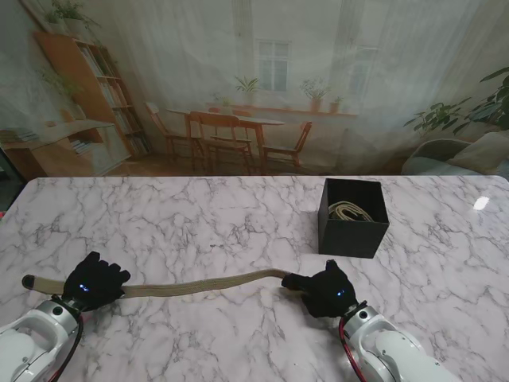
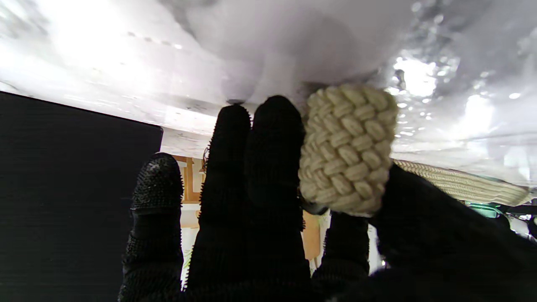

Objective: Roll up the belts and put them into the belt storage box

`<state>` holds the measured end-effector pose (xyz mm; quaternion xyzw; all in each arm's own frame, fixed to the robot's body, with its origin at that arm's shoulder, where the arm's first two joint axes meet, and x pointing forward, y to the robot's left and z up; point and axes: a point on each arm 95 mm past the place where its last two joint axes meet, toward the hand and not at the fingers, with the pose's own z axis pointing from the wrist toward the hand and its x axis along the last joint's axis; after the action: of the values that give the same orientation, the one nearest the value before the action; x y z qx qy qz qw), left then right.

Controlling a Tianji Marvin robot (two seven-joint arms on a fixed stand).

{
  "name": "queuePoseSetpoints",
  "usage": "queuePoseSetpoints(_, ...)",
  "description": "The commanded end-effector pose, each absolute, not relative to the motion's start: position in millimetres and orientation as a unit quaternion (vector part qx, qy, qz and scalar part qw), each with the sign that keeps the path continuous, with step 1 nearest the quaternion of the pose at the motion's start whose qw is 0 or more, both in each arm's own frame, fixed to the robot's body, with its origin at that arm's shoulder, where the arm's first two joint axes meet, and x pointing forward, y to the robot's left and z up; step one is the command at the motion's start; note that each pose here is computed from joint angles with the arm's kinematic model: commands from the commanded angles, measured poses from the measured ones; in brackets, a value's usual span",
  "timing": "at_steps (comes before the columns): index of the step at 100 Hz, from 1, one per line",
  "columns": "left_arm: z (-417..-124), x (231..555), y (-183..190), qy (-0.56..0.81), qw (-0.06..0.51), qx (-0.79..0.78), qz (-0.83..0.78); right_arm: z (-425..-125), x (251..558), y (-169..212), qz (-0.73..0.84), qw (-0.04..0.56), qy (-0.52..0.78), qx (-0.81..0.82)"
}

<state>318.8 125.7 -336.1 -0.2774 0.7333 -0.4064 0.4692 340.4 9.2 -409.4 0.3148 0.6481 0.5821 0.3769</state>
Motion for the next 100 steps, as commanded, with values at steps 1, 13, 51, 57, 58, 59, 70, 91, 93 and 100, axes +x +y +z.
queuePoseSetpoints(1, -332.2, 317.2, 123.0, 0.732, 0.467, -0.275, -0.412, -416.4, 335.6, 8.0, 0.573, 0.367, 0.660, 0.319)
queuePoseSetpoints(13, -323.9, 319.1, 118.5, 0.722, 0.465, -0.271, -0.436, -416.7, 336.3, 9.1, 0.576, 0.366, 0.656, 0.322)
queuePoseSetpoints(51, -300.1, 320.8, 107.2, 0.714, 0.469, -0.233, -0.464, -417.4, 335.1, 10.1, 0.566, 0.338, 0.674, 0.334)
queuePoseSetpoints(57, -299.5, 320.6, 106.5, 0.715, 0.467, -0.232, -0.465, -417.7, 335.1, 10.1, 0.565, 0.336, 0.675, 0.334)
queuePoseSetpoints(58, -299.5, 320.6, 106.5, 0.715, 0.467, -0.232, -0.465, -417.8, 335.3, 10.1, 0.566, 0.336, 0.675, 0.334)
queuePoseSetpoints(59, -299.5, 320.5, 106.4, 0.715, 0.467, -0.232, -0.465, -417.7, 335.4, 10.2, 0.566, 0.335, 0.675, 0.334)
queuePoseSetpoints(70, -298.9, 319.9, 105.2, 0.716, 0.465, -0.234, -0.465, -417.7, 335.3, 11.0, 0.566, 0.334, 0.675, 0.337)
queuePoseSetpoints(91, -285.5, 322.4, 88.0, 0.711, 0.447, -0.224, -0.495, -414.5, 336.3, 12.8, 0.562, 0.326, 0.686, 0.327)
queuePoseSetpoints(93, -283.9, 323.4, 85.8, 0.711, 0.446, -0.222, -0.497, -414.2, 336.2, 13.2, 0.562, 0.323, 0.687, 0.329)
queuePoseSetpoints(100, -279.2, 327.5, 78.0, 0.708, 0.441, -0.216, -0.507, -411.7, 336.0, 13.9, 0.556, 0.310, 0.695, 0.335)
